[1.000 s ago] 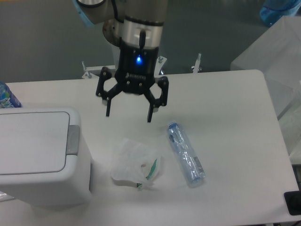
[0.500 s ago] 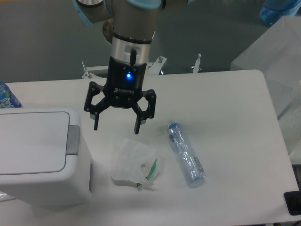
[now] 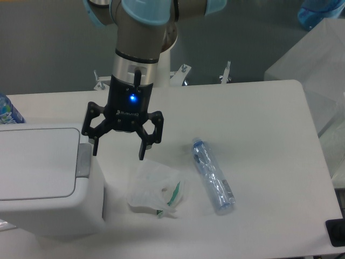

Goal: Open the trash can
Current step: 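Lower the gripper finger onto the trash can lid's edge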

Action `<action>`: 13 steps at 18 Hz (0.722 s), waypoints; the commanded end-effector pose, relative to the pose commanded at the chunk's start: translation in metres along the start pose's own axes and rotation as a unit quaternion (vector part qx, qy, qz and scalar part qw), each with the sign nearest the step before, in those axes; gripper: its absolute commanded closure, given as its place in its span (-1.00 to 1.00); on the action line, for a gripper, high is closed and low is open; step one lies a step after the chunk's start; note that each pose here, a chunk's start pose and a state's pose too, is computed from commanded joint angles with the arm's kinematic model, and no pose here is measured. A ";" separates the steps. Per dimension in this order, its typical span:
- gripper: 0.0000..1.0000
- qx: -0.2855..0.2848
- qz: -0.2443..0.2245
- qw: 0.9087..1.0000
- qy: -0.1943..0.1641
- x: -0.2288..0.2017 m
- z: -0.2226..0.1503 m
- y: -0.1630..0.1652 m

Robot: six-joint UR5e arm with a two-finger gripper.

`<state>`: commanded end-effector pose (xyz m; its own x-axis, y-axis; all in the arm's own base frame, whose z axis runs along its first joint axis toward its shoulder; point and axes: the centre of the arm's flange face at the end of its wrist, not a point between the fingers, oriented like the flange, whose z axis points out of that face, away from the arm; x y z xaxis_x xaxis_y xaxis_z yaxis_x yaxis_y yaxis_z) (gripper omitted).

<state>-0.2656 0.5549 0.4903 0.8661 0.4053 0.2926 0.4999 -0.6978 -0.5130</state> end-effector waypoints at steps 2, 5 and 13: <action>-1.00 -0.004 0.000 1.000 0.002 0.002 0.005 0.001; -1.00 -0.006 0.002 1.000 0.003 0.007 0.006 0.002; -1.00 -0.014 0.003 1.000 0.004 0.006 0.016 0.004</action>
<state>-0.2584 0.5641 0.4769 0.8689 0.3968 0.2959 0.4947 -0.7161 -0.4925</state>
